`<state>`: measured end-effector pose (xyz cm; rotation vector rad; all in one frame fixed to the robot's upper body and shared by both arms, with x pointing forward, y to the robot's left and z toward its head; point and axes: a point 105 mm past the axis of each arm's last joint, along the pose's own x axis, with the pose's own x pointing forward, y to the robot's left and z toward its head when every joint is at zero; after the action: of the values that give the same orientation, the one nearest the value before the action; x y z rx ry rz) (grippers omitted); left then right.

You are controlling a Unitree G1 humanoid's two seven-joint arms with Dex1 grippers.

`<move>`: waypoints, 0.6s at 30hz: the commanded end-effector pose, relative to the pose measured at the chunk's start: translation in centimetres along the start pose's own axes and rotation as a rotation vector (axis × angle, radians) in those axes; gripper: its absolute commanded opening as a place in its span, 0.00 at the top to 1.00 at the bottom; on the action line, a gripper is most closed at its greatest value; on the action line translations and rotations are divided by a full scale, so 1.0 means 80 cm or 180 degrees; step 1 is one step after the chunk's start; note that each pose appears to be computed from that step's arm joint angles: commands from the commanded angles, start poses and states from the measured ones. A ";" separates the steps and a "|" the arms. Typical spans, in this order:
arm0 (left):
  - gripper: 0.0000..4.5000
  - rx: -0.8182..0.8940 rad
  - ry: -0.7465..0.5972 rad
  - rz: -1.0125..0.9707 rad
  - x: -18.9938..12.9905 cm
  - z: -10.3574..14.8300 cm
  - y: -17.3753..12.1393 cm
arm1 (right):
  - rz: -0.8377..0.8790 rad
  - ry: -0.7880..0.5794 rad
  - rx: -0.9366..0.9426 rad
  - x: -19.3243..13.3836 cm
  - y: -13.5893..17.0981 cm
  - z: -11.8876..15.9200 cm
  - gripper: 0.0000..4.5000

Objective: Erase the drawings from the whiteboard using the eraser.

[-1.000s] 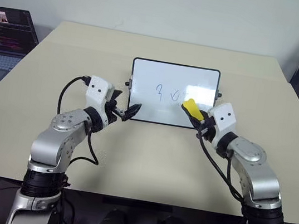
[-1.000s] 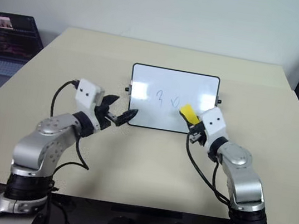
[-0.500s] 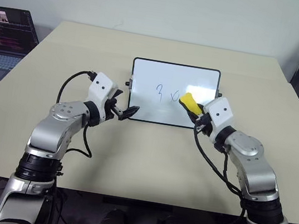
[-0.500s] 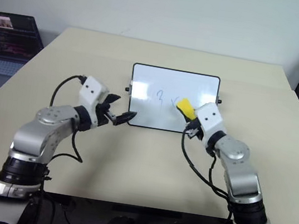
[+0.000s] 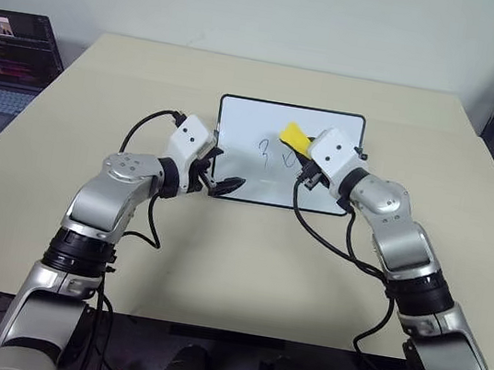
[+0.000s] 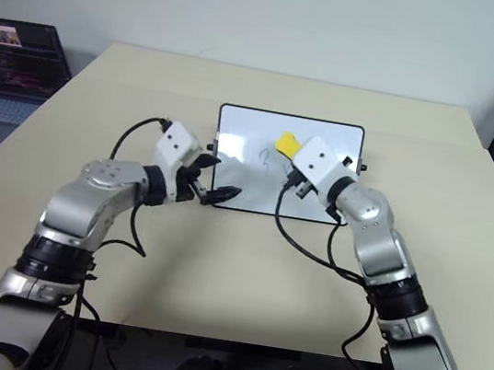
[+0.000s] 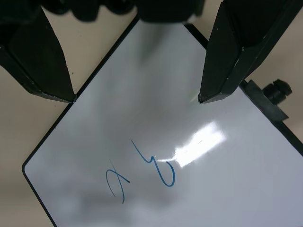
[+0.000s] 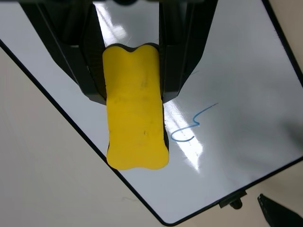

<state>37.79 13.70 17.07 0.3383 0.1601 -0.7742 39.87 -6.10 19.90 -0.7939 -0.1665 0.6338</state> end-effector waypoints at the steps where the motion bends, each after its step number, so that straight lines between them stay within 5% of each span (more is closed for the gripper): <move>1: 0.00 0.0160 -0.0121 -0.0034 0.002 0.022 -0.001 | 0.0069 0.0027 -0.0399 0.010 0.000 0.001 0.75; 10: 0.00 0.0169 -0.0126 -0.0088 0.003 0.026 -0.010 | 0.0604 0.0434 -0.0951 0.010 0.033 -0.033 0.75; 18: 0.00 0.0155 -0.0104 -0.0116 0.004 0.022 -0.012 | 0.0153 0.0387 -0.0930 0.019 -0.006 -0.021 0.75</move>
<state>37.48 12.50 17.12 0.3500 0.1668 -0.8157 41.58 -6.25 17.36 -1.1259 -0.0929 0.6518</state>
